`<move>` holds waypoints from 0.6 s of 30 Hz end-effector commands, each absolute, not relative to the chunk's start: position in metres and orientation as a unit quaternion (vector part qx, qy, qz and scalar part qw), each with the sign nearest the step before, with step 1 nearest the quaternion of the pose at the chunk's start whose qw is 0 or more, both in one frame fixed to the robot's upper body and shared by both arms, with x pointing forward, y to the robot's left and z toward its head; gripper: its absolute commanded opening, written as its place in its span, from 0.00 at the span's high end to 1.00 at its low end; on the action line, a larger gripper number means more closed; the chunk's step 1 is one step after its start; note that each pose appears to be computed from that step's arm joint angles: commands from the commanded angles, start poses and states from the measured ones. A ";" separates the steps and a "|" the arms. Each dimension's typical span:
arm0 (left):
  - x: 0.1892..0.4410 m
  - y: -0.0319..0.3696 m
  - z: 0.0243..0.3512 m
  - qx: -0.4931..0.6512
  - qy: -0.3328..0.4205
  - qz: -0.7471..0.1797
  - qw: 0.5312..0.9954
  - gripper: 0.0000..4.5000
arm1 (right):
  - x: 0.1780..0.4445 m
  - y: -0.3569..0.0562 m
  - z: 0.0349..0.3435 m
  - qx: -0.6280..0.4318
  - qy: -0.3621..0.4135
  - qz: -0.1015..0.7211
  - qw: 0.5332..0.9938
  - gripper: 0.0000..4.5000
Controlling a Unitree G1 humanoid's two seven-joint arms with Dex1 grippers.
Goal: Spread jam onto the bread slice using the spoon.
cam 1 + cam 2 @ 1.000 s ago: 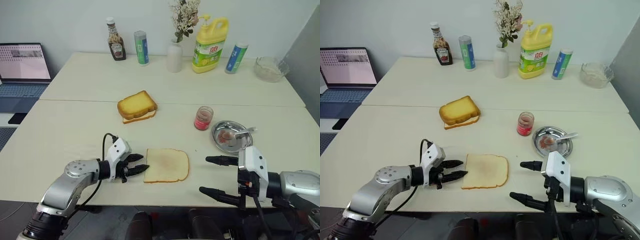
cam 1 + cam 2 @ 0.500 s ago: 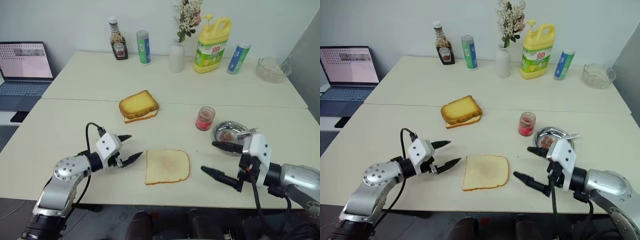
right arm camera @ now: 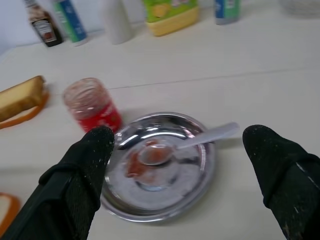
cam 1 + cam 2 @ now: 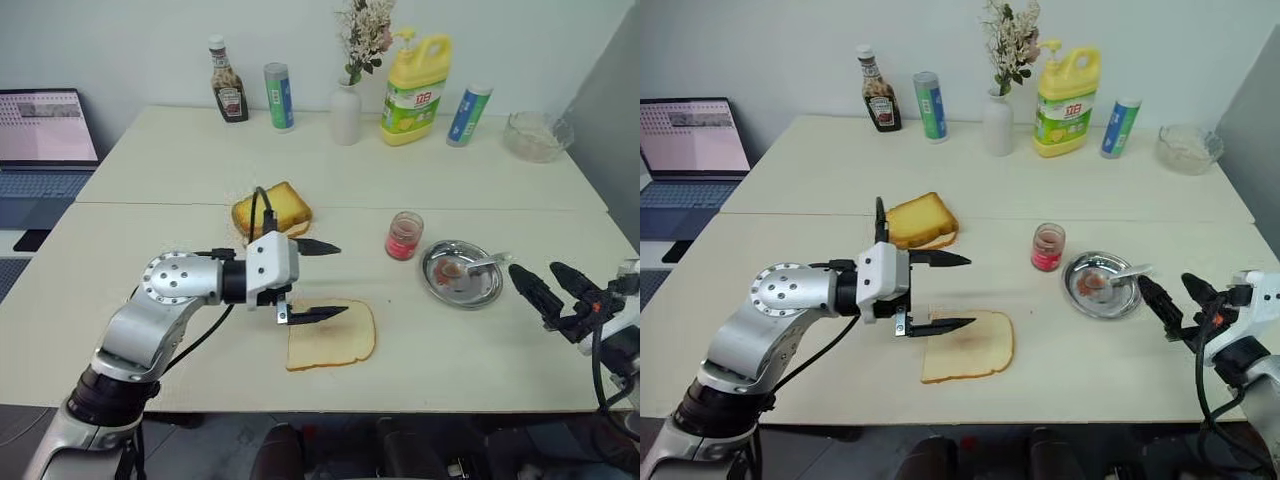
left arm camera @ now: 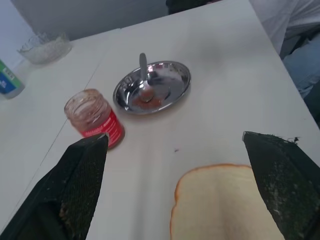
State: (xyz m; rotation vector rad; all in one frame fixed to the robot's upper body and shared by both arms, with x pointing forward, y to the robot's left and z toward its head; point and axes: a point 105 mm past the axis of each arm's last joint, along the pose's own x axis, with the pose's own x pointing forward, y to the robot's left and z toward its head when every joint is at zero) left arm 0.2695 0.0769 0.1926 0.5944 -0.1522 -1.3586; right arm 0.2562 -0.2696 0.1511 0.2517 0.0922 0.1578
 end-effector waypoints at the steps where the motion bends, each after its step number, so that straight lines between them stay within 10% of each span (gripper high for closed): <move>1: 0.272 0.069 0.203 0.296 -0.088 -0.615 0.726 0.01 | 0.270 -0.272 0.150 0.159 0.038 0.076 0.984 0.00; 18: 0.274 0.057 0.198 0.306 -0.092 -0.618 0.718 0.01 | 0.335 -0.300 0.111 0.299 0.054 0.060 0.951 0.00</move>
